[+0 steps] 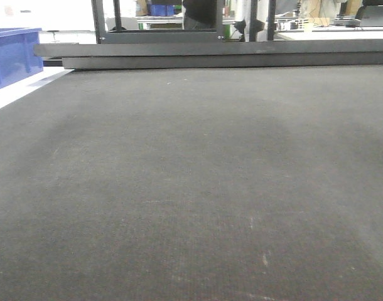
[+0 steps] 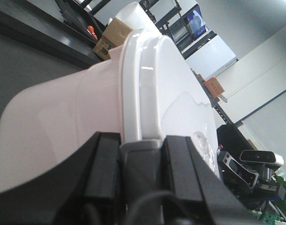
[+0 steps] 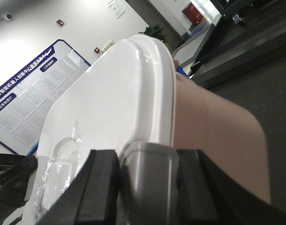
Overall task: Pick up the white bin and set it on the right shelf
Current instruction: 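Hold the bin with both grippers while driving to the blue-bin shelving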
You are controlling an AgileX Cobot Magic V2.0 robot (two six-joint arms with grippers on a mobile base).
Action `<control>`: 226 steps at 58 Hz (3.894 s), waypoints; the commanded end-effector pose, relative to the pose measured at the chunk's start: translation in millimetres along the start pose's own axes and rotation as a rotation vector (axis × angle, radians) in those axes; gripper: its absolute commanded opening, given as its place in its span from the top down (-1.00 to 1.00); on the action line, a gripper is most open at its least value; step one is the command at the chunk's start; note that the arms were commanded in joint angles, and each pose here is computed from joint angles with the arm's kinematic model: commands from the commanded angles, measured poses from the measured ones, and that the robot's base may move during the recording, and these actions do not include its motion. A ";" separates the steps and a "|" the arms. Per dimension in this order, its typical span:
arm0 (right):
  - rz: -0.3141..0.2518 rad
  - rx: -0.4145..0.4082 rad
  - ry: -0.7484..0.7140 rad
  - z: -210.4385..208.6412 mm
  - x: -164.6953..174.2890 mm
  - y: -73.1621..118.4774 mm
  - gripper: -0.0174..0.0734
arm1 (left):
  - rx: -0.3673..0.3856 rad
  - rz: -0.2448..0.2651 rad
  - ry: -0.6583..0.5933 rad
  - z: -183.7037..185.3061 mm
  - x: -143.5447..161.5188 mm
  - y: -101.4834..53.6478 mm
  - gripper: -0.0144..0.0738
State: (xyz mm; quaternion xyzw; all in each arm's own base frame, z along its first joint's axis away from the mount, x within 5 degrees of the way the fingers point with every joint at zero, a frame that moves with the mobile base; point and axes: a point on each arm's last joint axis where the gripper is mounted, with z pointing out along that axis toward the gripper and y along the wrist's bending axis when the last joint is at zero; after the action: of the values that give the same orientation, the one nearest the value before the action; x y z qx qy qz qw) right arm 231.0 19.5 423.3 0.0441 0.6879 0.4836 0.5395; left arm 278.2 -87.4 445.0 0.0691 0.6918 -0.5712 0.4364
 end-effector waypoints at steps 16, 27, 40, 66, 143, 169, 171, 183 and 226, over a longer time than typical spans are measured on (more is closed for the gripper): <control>-0.063 -0.280 0.136 -6.6 13.2 46.3 0.48 | 0.341 0.051 0.255 -5.6 26.6 -54.8 0.96; -0.060 -0.226 0.085 -4.8 8.5 41.8 0.48 | 0.341 0.051 0.255 -5.6 26.6 -54.8 0.96; -0.059 -0.208 0.067 -4.3 6.8 40.2 0.48 | 0.341 0.051 0.255 -5.6 26.6 -54.8 0.96; -0.059 -0.207 0.066 -4.3 6.8 40.1 0.48 | 0.341 0.051 0.255 -5.6 26.6 -54.8 0.96; -0.058 -0.206 0.065 -4.3 6.7 40.0 0.48 | 0.341 0.051 0.255 -5.6 26.6 -54.8 0.96; -0.058 -0.206 0.065 -4.3 6.7 40.0 0.48 | 0.341 0.051 0.255 -5.6 26.6 -54.8 0.96; -0.058 -0.206 0.065 -4.3 6.7 40.0 0.48 | 0.341 0.051 0.255 -5.6 26.6 -54.8 0.96; -0.058 -0.206 0.065 -4.3 6.7 40.0 0.48 | 0.341 0.051 0.255 -5.6 26.6 -54.8 0.96; -0.058 -0.206 0.065 -4.3 6.7 40.0 0.48 | 0.341 0.051 0.255 -5.6 26.6 -54.8 0.96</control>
State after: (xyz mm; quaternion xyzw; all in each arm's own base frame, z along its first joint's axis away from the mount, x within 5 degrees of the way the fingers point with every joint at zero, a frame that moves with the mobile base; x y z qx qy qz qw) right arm 233.6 15.0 425.2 0.0749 0.6828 0.4617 0.5613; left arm 275.0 -90.1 443.4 0.0828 0.6944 -0.5771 0.4217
